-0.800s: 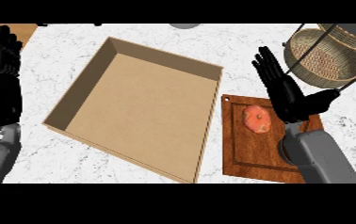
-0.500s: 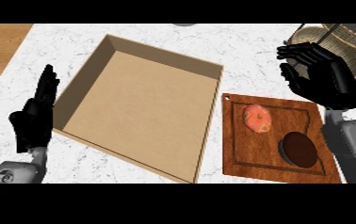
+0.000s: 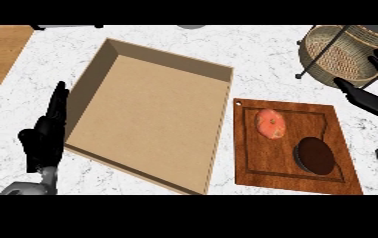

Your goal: Pick the squash from the cutting board and place it in the tiered basket

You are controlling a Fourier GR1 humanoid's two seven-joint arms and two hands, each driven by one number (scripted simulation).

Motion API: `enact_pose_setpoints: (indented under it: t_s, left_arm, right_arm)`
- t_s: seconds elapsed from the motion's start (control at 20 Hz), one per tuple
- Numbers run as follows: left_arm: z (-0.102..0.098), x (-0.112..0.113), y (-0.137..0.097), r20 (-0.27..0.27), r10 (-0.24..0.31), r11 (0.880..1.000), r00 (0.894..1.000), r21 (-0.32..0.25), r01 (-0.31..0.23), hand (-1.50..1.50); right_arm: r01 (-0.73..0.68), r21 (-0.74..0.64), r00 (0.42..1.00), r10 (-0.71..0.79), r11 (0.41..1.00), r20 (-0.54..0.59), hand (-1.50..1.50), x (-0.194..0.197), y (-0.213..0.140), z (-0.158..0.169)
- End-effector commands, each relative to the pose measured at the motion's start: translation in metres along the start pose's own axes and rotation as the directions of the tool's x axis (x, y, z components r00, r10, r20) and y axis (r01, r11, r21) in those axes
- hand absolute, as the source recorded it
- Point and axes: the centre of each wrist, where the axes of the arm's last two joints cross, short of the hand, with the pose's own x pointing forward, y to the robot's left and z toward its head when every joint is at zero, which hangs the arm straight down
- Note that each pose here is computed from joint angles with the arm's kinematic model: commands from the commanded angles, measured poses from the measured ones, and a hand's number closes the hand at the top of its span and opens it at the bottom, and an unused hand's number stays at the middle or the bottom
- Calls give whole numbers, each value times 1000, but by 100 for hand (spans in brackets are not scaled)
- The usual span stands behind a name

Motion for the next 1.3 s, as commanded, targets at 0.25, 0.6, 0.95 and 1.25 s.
enact_pose_setpoints:
  t_s: [0.25,0.6,0.95,1.25]
  left_arm:
    - [37,-51,-27,-232,38,996,972,-75,-57,0]
    - [37,-46,-29,-232,49,994,971,-86,-71,0]
    - [45,-47,-41,-235,50,992,971,-98,-75,0]
    - [42,-47,-28,-232,41,990,972,-121,-71,0]
  right_arm:
    - [-254,357,940,317,899,-130,-150,25,-21,15]
    - [-583,536,713,701,611,-23,-150,73,-15,11]
    - [-686,499,609,793,530,-6,-150,89,21,36]
    - [-723,505,526,849,471,-38,-150,89,48,56]
